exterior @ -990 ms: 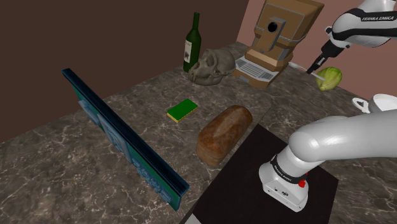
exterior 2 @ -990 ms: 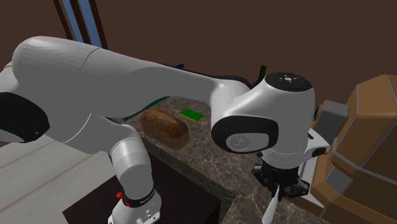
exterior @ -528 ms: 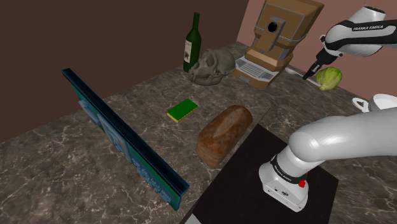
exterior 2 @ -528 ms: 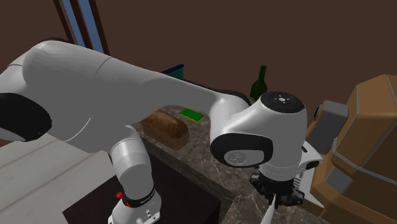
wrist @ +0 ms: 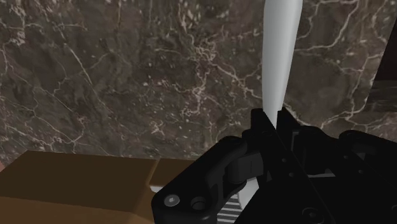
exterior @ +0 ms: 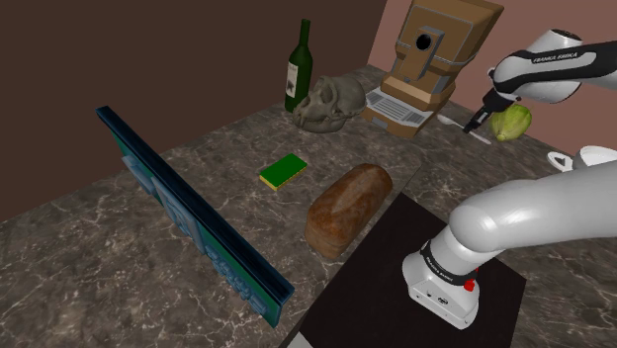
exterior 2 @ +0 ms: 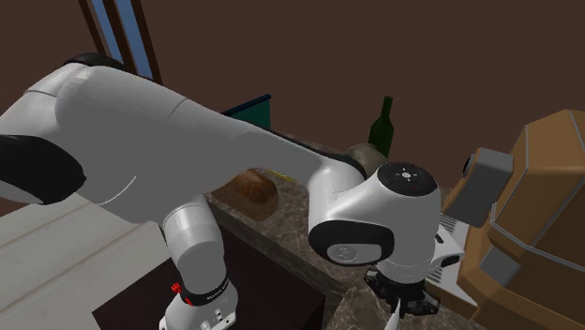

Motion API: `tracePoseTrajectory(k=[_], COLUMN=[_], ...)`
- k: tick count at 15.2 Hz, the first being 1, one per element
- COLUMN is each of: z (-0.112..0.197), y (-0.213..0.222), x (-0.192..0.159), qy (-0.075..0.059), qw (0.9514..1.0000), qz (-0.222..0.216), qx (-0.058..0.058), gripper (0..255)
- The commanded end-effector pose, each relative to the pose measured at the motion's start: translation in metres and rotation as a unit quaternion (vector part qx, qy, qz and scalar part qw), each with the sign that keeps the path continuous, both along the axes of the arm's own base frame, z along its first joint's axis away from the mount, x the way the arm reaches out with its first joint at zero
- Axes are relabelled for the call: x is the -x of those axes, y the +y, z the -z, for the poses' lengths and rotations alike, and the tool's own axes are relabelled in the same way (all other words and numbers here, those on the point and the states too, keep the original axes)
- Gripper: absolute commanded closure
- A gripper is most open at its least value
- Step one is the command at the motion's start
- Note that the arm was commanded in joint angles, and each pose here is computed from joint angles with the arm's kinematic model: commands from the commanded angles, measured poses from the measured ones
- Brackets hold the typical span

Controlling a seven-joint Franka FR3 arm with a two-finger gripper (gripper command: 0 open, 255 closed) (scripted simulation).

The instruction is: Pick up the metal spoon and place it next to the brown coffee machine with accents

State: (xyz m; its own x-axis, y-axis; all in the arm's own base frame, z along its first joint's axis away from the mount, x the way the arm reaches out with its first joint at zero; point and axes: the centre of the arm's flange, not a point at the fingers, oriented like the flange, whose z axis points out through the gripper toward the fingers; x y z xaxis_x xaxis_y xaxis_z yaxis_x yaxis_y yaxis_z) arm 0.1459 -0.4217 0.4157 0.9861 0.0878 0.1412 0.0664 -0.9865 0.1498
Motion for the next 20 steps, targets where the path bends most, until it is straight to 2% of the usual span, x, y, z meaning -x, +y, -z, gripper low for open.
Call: tracePoseTrajectory(k=[1,16,20], z=[0.011,0.091,0.091], y=[0.000,0.000,0.000], x=[0.000,0.000,0.000], qy=[0.000,0.000,0.000], qw=[1.0000,1.0000,1.0000], qz=[0.000,0.000,0.000], qx=[0.000,0.000,0.000], gripper=[255,255,255])
